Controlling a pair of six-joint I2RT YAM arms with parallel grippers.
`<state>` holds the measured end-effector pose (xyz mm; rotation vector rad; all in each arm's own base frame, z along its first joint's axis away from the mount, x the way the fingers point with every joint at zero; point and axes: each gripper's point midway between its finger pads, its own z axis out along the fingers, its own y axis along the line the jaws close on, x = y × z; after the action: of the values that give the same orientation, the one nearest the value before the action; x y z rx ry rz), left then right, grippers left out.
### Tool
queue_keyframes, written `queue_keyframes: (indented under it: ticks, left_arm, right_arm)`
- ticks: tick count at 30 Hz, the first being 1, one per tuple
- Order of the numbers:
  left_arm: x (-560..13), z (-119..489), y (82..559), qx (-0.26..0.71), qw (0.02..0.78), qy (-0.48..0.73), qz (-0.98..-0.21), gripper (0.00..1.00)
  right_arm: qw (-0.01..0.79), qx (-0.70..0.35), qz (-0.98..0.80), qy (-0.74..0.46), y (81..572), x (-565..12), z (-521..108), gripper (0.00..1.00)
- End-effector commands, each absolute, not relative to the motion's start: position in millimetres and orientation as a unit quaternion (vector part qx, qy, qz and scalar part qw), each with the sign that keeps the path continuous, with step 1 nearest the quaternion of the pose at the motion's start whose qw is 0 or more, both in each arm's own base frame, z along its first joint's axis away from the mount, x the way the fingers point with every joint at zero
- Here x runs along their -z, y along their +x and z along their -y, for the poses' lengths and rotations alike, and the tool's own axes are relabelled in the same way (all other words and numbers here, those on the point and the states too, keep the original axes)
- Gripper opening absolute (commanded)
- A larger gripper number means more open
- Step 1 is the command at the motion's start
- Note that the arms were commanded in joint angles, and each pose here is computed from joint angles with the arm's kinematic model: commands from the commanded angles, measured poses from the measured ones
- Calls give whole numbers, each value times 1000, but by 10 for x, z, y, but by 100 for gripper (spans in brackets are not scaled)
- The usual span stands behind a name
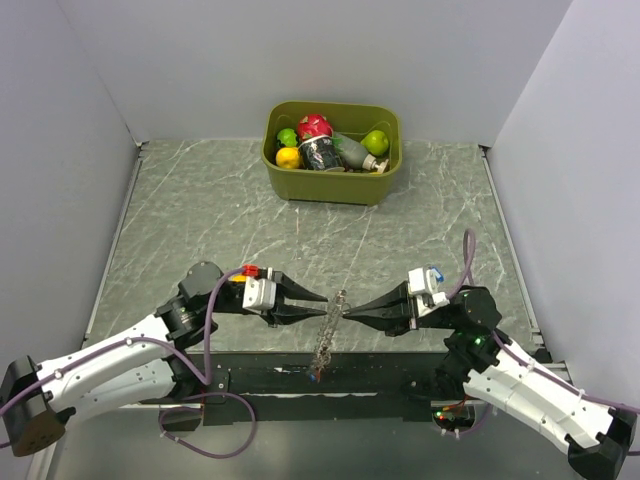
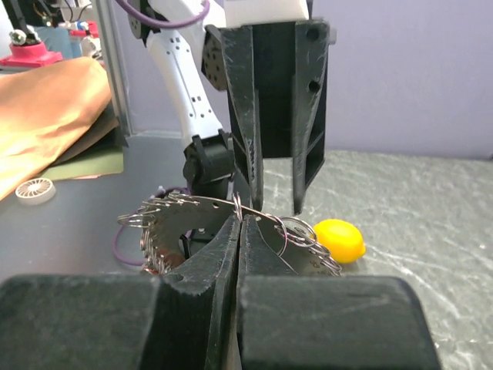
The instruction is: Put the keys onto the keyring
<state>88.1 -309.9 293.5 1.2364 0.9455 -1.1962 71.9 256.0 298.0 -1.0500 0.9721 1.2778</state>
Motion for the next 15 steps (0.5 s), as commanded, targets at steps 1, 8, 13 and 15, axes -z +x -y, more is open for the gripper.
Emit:
queue_keyframes:
  ticks: [1,8,13,15]
  left_arm:
    - [-3234,3109,701,535,563,539,-327,30]
    - [-3326,3153,709,555,563,520,-323,32]
    - [-3318,3223,773,554,558,518,-336,32]
    - [-3312,3247,789,554,556,518,-339,32]
  right_arm:
    - [623,-541,-365,-432,712,-3268,-2492,0]
    - [634,-536,-383,-406,839,-3234,-2506,0]
    - [631,-541,-389,-396,867,-3202,-2524,0]
    - [632,-543,-387,-395,871,-3205,-2526,0]
